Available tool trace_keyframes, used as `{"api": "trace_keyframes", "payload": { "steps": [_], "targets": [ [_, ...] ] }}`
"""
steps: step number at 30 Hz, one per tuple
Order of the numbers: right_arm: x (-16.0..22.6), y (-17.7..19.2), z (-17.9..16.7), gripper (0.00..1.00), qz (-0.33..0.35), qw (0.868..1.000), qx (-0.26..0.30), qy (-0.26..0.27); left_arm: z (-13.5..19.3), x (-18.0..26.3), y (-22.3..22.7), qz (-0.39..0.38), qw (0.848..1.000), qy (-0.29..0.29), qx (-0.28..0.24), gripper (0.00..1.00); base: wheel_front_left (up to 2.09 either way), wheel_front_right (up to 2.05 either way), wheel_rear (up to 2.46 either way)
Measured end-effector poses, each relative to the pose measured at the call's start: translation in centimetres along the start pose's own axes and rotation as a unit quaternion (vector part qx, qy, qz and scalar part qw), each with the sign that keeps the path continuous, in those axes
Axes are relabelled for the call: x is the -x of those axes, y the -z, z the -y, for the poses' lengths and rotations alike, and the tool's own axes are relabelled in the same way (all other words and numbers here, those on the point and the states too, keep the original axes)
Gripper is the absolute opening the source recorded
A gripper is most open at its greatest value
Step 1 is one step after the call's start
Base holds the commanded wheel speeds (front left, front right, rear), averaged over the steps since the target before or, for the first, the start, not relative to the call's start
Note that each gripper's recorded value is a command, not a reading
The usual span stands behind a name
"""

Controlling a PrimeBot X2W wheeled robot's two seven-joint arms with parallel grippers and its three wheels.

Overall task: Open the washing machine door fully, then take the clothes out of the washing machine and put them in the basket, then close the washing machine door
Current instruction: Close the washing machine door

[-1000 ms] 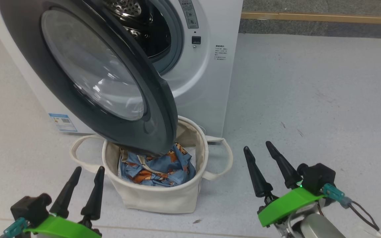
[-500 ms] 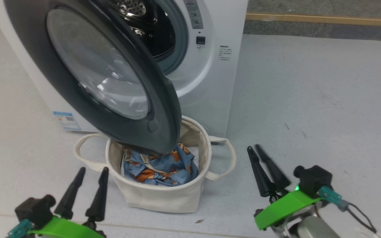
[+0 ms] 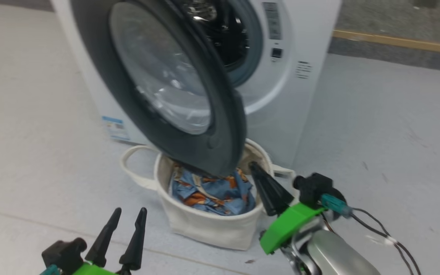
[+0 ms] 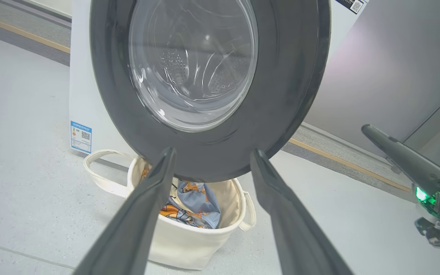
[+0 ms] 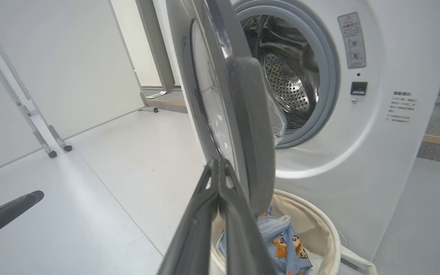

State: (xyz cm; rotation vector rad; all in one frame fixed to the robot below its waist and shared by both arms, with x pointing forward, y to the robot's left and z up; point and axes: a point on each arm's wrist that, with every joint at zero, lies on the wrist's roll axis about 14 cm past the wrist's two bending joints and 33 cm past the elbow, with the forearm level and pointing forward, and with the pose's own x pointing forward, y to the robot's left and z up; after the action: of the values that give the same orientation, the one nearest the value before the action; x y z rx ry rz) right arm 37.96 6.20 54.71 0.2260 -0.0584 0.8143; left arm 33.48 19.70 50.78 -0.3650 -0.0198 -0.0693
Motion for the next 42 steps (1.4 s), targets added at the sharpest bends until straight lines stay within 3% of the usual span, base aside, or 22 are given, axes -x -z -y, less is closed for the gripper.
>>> {"api": "trace_keyframes", "payload": {
  "steps": [12,17,27,42],
  "targets": [
    [-4.2,3.2,-3.2,0.00,-0.070,0.995,-0.006,-0.066,-2.3,3.1,-0.4,0.012,0.999,-0.047,0.004,1.00,0.00,0.00,0.00],
    [-5.4,4.2,-2.6,0.00,-0.094,0.993,0.002,-0.067,-2.6,3.5,-0.5,0.013,0.998,-0.054,0.003,1.00,0.00,0.00,0.00],
    [-8.1,4.1,1.4,0.00,-0.092,0.995,-0.012,-0.019,-3.6,3.1,0.0,0.000,0.997,-0.071,-0.001,1.00,0.00,0.00,0.00],
    [-12.7,3.9,11.0,0.00,-0.060,0.996,-0.003,0.069,-5.1,1.1,1.3,-0.029,0.995,-0.094,-0.007,1.00,0.00,0.00,0.00]
  ]
}}
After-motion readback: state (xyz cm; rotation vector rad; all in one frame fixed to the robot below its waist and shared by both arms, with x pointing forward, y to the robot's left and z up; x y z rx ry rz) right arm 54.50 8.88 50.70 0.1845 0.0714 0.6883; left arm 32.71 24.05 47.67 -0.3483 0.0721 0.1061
